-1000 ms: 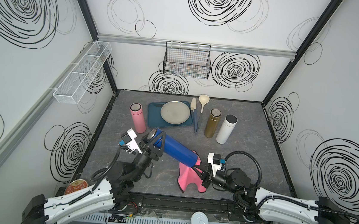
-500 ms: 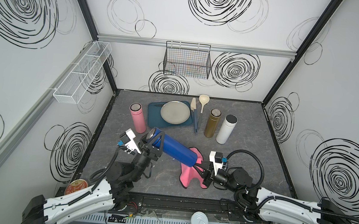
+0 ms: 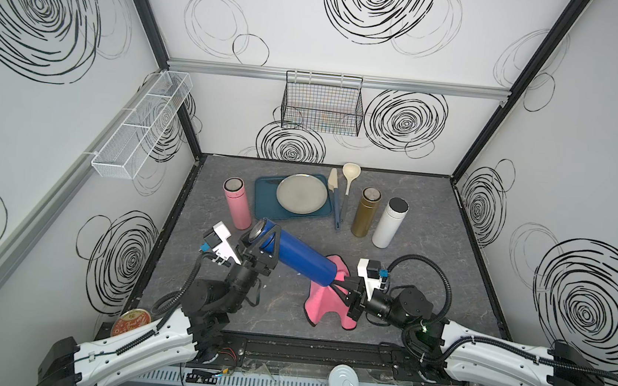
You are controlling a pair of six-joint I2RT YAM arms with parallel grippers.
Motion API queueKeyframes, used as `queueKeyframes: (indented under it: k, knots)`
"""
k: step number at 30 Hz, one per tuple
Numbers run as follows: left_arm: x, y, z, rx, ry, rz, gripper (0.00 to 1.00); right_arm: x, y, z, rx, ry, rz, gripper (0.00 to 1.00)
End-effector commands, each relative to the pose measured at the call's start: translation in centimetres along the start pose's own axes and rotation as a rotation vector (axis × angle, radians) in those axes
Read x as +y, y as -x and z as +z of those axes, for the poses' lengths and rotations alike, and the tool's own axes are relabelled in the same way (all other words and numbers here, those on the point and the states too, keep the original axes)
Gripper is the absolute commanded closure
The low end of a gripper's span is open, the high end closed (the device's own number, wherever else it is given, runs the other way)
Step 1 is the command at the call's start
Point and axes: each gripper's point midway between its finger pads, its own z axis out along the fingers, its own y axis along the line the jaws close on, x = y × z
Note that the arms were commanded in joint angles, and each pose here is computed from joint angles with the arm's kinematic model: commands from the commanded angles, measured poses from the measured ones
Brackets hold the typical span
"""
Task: Wipe the surface of the thermos
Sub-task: Wipe the dirt from the surface of the thermos.
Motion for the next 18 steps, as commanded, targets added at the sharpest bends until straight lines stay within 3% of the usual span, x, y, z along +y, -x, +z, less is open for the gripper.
queueKeyframes:
  k: [1, 8, 14, 18]
  knots:
    - [-2.2, 1.5, 0.2, -0.036, -0.081, -0.057, 1.0, 3.0, 3.7, 0.3, -0.096, 0.12, -0.036, 1.0]
    - [-2.1, 1.3, 0.2, -0.032, -0.076, -0.052, 1.0, -0.8, 4.7, -2.0, -0.172, -0.05, 0.019, 1.0]
    - [-2.0, 1.1, 0.5, -0.031, -0.07, -0.032, 1.0, 1.8, 3.2, 0.3, -0.073, 0.067, -0.014, 1.0]
    - [-2.0, 1.1, 0.5, -0.034, -0.075, -0.032, 1.0, 4.0, 3.4, 0.3, -0.077, 0.161, -0.043, 1.0]
